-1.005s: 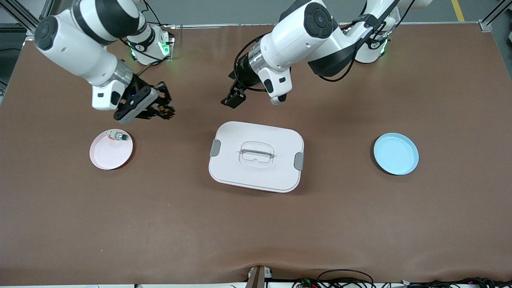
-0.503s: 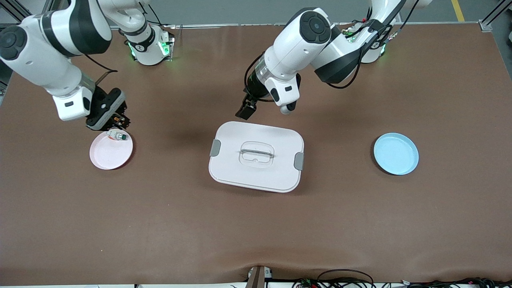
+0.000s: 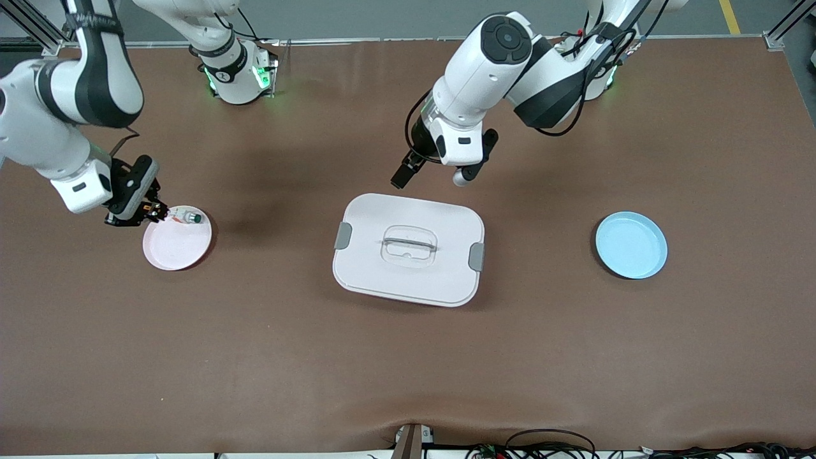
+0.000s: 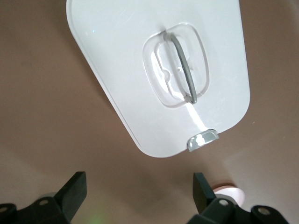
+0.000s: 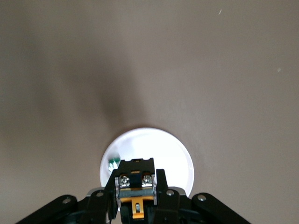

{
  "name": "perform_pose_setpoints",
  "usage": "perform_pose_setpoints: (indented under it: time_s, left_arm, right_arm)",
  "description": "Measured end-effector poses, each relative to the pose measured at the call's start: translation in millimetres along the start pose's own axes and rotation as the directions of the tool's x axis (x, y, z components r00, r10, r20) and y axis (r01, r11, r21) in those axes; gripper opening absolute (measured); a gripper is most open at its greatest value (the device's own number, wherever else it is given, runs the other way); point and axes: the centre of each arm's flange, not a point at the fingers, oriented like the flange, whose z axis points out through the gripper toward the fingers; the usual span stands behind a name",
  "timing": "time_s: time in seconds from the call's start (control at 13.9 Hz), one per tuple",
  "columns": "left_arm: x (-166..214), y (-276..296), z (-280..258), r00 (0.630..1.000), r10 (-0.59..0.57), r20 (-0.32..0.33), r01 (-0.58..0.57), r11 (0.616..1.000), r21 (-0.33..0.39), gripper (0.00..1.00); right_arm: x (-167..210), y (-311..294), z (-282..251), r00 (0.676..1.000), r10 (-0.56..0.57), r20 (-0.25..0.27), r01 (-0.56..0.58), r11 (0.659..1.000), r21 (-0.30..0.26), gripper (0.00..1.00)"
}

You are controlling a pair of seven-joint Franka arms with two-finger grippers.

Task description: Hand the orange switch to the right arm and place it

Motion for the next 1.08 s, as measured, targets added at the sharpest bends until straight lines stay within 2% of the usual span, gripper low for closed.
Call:
perform_pose_setpoints:
  time_s: [0.22, 0.5, 0.93, 1.08]
  left_arm:
    - [14.7, -14.9, 1.5, 0.997, 0.076, -0.032, -0.075, 0.997, 0.022, 1.00]
    - [43.6, -34.8, 1.9, 0.982, 0.173, -0.071, -0.169, 0.984, 0.059, 1.00]
    - [105.8, -64.2, -14.6, 0.921, 0.369, -0.125, -0.355, 0.927, 0.119, 1.00]
    - [128.8, -74.9, -23.7, 0.900, 0.418, -0.121, -0.398, 0.903, 0.160, 1.00]
  right_arm:
    - [-29.7, 12.5, 46.0, 0.994, -0.107, 0.004, 0.107, 0.994, 0.008, 0.34]
    - [-43.2, 22.1, 90.5, 0.989, -0.147, 0.031, 0.147, 0.989, -0.008, 0.34]
    - [-66.4, 23.1, 117.0, 0.987, -0.152, 0.057, 0.151, 0.988, 0.014, 0.34]
    - [-65.9, 22.5, 122.8, 0.987, -0.153, 0.056, 0.153, 0.988, 0.015, 0.34]
